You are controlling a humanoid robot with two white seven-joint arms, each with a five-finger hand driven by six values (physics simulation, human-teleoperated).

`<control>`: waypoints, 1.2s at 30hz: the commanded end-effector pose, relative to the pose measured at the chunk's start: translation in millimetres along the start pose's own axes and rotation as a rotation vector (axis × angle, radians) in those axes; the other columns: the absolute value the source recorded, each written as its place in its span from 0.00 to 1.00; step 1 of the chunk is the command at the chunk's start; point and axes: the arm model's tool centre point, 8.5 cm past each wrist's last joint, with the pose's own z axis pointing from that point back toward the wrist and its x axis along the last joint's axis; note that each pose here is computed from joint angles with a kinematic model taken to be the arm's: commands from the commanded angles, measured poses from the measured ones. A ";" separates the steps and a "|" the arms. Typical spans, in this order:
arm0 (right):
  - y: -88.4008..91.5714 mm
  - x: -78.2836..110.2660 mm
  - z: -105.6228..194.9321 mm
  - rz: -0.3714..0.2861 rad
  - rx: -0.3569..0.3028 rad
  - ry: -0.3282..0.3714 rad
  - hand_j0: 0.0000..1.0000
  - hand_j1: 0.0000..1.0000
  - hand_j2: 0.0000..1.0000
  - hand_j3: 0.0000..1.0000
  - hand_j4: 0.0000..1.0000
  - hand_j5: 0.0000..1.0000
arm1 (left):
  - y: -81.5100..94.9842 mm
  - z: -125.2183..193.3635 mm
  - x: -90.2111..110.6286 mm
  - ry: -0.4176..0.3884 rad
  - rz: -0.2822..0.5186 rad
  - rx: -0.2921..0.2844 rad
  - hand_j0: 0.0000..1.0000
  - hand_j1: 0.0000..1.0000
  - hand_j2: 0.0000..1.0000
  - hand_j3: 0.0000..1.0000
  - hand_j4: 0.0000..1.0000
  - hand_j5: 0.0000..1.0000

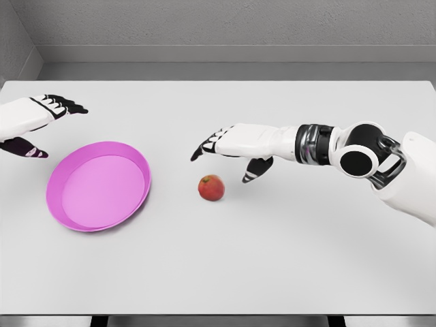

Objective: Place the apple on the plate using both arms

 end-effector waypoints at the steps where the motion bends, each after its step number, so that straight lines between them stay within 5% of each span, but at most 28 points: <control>1: -0.3 -0.1 0.3 -0.002 -0.002 0.000 1.00 1.00 1.00 1.00 1.00 1.00 | -0.7 -0.3 -0.2 0.000 0.009 0.004 1.00 1.00 1.00 1.00 1.00 1.00; 4: -5.8 -5.8 8.3 0.006 -0.014 0.021 1.00 1.00 1.00 1.00 1.00 1.00 | -0.7 -3.1 1.1 -0.005 0.013 0.010 1.00 1.00 1.00 1.00 1.00 1.00; 8: -53.9 -52.8 101.2 0.044 -0.180 0.217 1.00 1.00 1.00 1.00 1.00 1.00 | -2.0 -10.3 7.9 -0.027 0.013 0.012 1.00 1.00 1.00 1.00 1.00 1.00; 12: -63.8 -74.8 170.0 0.064 -0.262 0.334 1.00 1.00 1.00 1.00 1.00 1.00 | 20.1 -48.1 51.7 -0.150 -0.123 0.018 1.00 1.00 1.00 1.00 1.00 1.00; 17: -39.2 -84.9 198.7 0.078 -0.245 0.334 1.00 1.00 1.00 1.00 1.00 1.00 | 28.6 -94.2 111.4 -0.339 -0.195 -0.002 1.00 1.00 1.00 1.00 1.00 1.00; 19: -25.9 -94.3 205.0 0.037 -0.242 0.361 1.00 1.00 1.00 1.00 1.00 1.00 | 26.7 -108.5 133.8 -0.408 -0.212 -0.024 1.00 1.00 1.00 1.00 1.00 1.00; 23: -20.9 -97.2 212.5 0.033 -0.223 0.385 1.00 1.00 1.00 1.00 1.00 1.00 | 26.9 -133.9 174.5 -0.527 -0.256 -0.060 1.00 1.00 1.00 1.00 1.00 1.00; 28: 3.8 -119.5 222.1 -0.046 -0.190 0.446 1.00 1.00 1.00 1.00 1.00 1.00 | 20.3 -155.2 206.6 -0.611 -0.305 -0.143 1.00 1.00 1.00 1.00 1.00 1.00; 36: 15.1 -104.8 207.3 -0.040 -0.161 0.395 1.00 1.00 1.00 1.00 1.00 1.00 | 18.0 -170.3 231.2 -0.666 -0.361 -0.207 1.00 1.00 1.00 1.00 1.00 1.00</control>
